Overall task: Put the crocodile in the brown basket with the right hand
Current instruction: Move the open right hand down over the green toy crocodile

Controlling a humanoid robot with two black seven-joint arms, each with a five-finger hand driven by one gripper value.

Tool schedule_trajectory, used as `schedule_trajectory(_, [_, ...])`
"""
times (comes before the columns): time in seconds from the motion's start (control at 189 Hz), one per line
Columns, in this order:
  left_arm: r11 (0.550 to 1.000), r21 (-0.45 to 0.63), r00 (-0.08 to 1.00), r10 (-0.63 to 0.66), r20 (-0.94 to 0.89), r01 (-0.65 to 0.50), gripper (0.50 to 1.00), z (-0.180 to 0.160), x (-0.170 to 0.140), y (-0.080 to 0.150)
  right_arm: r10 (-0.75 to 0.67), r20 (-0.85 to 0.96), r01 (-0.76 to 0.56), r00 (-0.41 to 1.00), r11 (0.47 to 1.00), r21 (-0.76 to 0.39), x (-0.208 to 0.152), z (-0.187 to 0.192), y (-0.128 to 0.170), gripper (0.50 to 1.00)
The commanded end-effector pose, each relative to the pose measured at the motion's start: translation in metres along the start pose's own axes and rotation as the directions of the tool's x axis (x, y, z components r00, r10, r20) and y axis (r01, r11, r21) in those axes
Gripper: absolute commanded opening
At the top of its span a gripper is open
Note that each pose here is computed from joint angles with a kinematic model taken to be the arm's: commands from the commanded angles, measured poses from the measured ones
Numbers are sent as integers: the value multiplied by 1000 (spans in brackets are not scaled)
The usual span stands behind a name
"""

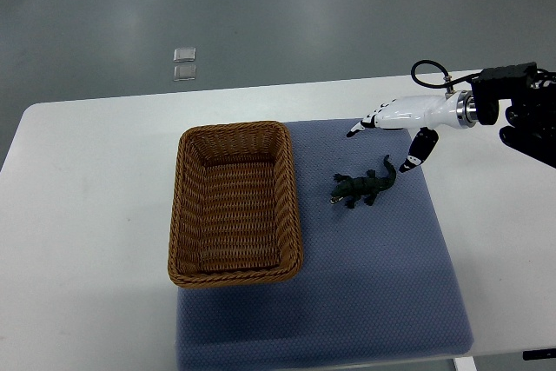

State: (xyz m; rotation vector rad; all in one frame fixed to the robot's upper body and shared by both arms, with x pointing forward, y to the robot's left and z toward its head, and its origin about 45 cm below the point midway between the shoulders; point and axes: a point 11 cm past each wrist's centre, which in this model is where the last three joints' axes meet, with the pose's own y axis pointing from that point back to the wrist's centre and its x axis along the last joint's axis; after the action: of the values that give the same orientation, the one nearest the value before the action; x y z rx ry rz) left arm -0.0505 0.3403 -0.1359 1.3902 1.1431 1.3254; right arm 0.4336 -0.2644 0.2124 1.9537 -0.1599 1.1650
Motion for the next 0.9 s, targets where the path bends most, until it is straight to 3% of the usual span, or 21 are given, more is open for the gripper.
schedule_trajectory(0.0, [1000, 0, 1000, 0, 0, 0, 1000, 0, 0, 0, -24, 18, 23, 1000, 999, 37, -3, -9, 8, 924])
schedule_trajectory(0.37, [1000, 0, 1000, 0, 0, 0, 1000, 0, 0, 0, -50, 38, 46, 998, 994, 98, -23, -27, -3, 926])
schedule_trajectory(0.55, [1000, 0, 1000, 0, 0, 0, 1000, 0, 0, 0, 19, 2, -19, 1000, 992, 123, -30, -36, -15, 924])
schedule_trajectory(0.894, [1000, 0, 1000, 0, 0, 0, 1000, 0, 0, 0, 46, -5, -45, 999, 994, 95, -38, -27, -16, 924])
